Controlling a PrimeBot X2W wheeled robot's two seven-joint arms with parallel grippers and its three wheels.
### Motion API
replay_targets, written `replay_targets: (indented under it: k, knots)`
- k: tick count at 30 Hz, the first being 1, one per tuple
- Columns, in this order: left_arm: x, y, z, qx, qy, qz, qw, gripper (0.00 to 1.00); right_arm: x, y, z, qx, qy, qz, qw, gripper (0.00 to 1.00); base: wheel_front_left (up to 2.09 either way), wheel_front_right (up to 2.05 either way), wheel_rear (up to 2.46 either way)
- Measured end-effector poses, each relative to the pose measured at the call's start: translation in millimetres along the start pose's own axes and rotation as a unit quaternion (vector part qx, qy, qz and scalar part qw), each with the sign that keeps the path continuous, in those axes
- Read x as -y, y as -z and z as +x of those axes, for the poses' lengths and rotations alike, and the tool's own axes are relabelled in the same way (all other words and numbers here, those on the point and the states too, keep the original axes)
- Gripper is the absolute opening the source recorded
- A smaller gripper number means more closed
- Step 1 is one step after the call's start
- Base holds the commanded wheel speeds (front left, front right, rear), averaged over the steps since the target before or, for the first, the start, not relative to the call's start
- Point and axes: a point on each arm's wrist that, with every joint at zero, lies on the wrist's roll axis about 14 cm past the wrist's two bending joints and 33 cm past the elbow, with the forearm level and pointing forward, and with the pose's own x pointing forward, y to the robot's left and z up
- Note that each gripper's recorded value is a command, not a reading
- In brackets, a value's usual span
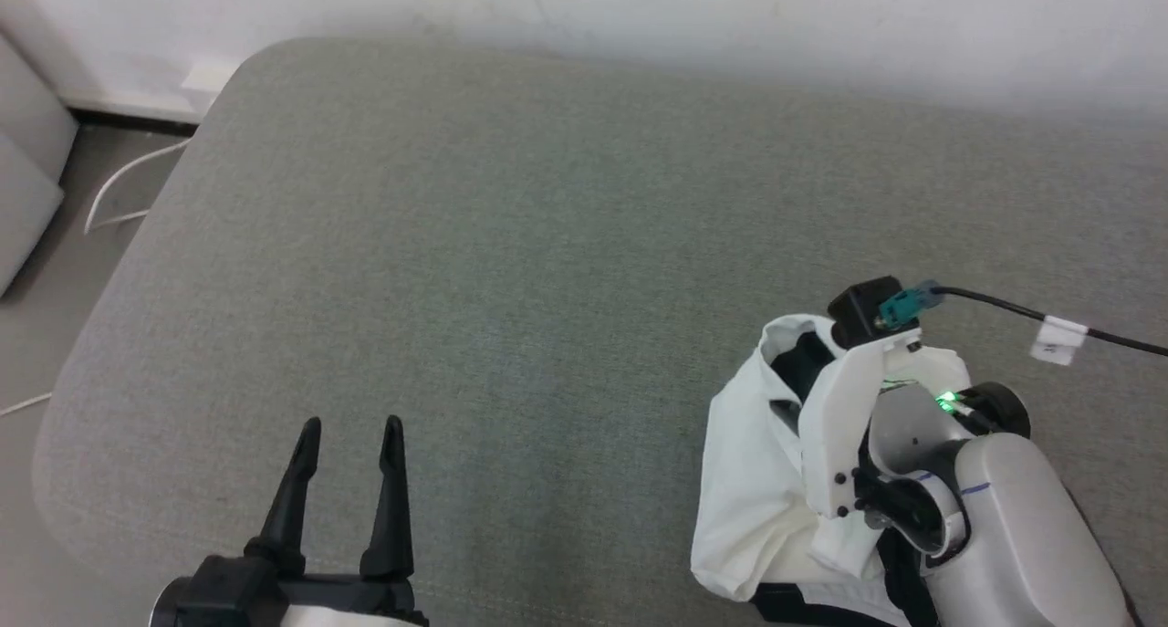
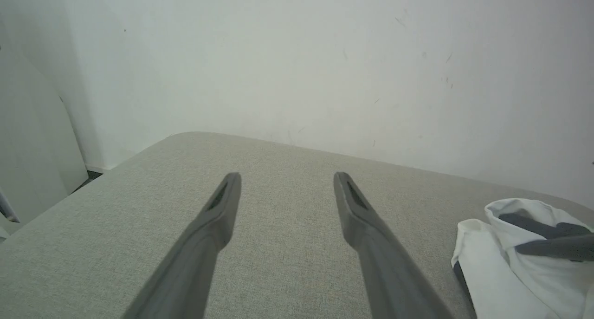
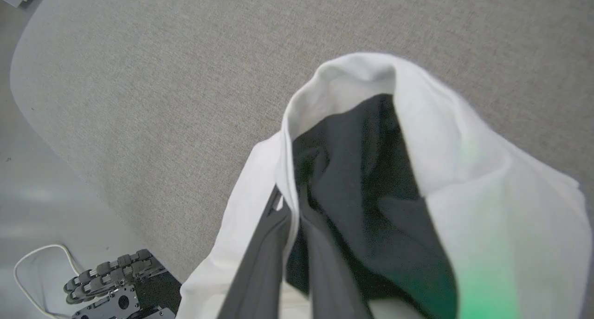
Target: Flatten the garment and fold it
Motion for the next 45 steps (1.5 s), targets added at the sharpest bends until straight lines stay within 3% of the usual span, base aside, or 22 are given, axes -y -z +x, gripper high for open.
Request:
replay_targets:
  k: [11, 12, 13, 14, 21, 30, 33, 37, 45]
  knots:
    - [-8.8, 4.0, -5.2, -0.01, -0.019, 0.004, 1.0, 1.0, -3.5, 20.5, 34.0, -0.06, -0.006, -0.008, 0.998, 0.0, 0.0, 0.0, 0.0]
    - [-9.5, 4.3, -5.9, -0.01, -0.02, 0.004, 1.0, 1.0, -3.9, 22.4, 35.9, -0.066, -0.007, -0.007, 0.998, 0.09, 0.0, 0.0, 0.0]
    - [-10.4, 4.9, -7.1, -0.011, -0.022, 0.004, 1.0, 1.0, -5.4, 26.0, 38.3, -0.076, -0.008, -0.008, 0.997, 0.47, 0.0, 0.0, 0.0]
    - [-10.8, 4.9, -7.4, -0.011, -0.022, 0.004, 1.0, 1.0, -6.7, 27.0, 38.7, -0.079, -0.011, -0.008, 0.997, 1.0, 0.0, 0.0, 0.0]
    - [-8.4, 1.6, -7.4, -0.004, -0.015, 0.001, 1.0, 1.0, -28.2, 11.3, 31.0, -0.056, -0.049, 0.001, 0.997, 1.0, 0.0, 0.0, 0.0]
    - [1.6, -3.1, -10.2, 0.006, 0.009, -0.003, 1.0, 1.0, -51.3, -59.4, -20.9, 0.09, -0.104, 0.027, 0.99, 1.0, 0.0, 0.0, 0.0]
    - [5.9, -6.7, -10.8, 0.013, 0.018, -0.005, 1.0, 1.0, -36.6, -77.8, -48.7, 0.165, -0.082, 0.039, 0.982, 1.0, 0.0, 0.0, 0.0]
    - [13.3, -11.9, -8.9, 0.022, 0.035, -0.002, 0.999, 1.0, 1.1, -93.2, -92.0, 0.267, -0.01, 0.045, 0.963, 1.0, 0.0, 0.0, 0.0]
    - [31.6, -15.0, -1.8, 0.028, 0.069, -0.001, 0.997, 1.0, 61.5, -62.3, -153.6, 0.366, 0.118, 0.063, 0.921, 1.0, 0.0, 0.0, 0.0]
